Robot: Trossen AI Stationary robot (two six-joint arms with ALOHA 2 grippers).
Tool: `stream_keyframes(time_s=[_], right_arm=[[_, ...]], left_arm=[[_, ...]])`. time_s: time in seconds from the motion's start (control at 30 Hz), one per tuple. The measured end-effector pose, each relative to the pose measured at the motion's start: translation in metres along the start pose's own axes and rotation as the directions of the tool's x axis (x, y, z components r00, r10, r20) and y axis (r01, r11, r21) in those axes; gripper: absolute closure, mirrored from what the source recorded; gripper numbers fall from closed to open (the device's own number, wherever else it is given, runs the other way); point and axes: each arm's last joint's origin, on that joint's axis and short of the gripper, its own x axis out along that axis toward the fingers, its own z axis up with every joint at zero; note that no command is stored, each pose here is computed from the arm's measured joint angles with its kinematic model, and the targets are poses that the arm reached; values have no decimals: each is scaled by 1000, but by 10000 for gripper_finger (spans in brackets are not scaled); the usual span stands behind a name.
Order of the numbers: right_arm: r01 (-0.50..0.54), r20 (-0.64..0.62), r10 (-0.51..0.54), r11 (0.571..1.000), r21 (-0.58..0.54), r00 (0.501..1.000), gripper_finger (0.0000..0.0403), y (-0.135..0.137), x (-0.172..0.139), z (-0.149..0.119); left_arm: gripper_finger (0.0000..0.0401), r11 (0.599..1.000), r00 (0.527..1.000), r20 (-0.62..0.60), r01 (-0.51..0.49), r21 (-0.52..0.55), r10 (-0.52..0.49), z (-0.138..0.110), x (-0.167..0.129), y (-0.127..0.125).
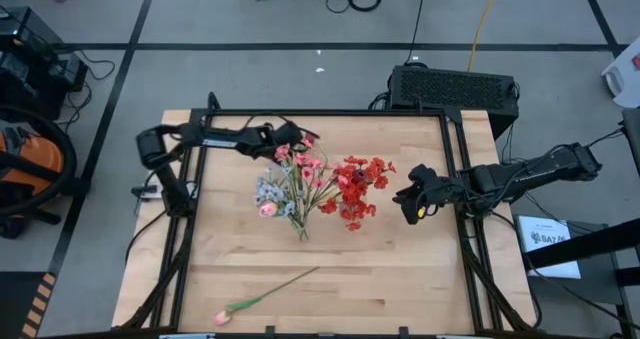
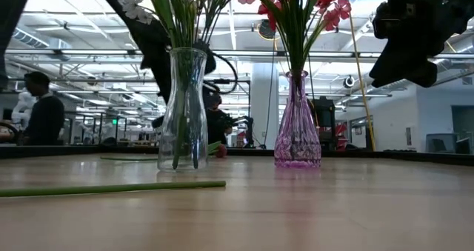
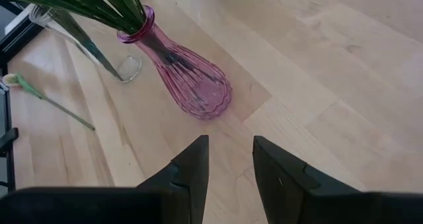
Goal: Sort flowers into vase by color
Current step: Put the dark red flower into the purple vase
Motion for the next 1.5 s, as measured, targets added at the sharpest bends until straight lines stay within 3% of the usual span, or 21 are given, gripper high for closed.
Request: stream_keyframes(time_s=[0.33,0.4,0.53,0.7,0.93,1.03,1.2,1.33,1.5], right_arm=[[-2,-3,2,1000,4,1000,293,0,0,0],[-2,-3,2,1000,5,1000,293,0,0,0],[-4,-2,4,1000,7,1000,293,0,0,0],[-7,5,7,1000,22,1000,293,1,0,1],[9,22,-11,998,54,1000,293,0,0,1],[14,29,-16,998,62,999,293,0,0,1],[14,13,-16,994,111,1000,293,0,0,0],[47,-14,-46,989,141,999,293,-4,0,-2],[79,-37,-74,978,191,997,293,-6,0,-5]], left_arm=[[252,992,984,-130,-121,40,125,-6,32,4],[278,990,980,-144,-134,43,139,-7,31,5],[374,986,970,-176,-160,47,165,-6,21,13],[388,968,942,-228,-248,30,248,-7,-4,32],[395,964,956,-135,-266,-9,262,2,-73,46],[396,966,967,4,-254,-41,254,4,-114,46],[397,970,950,201,-227,-86,240,-12,-186,51],[397,990,913,385,-114,-83,137,-35,-239,52],[397,995,794,602,100,11,-87,-63,-292,46]])
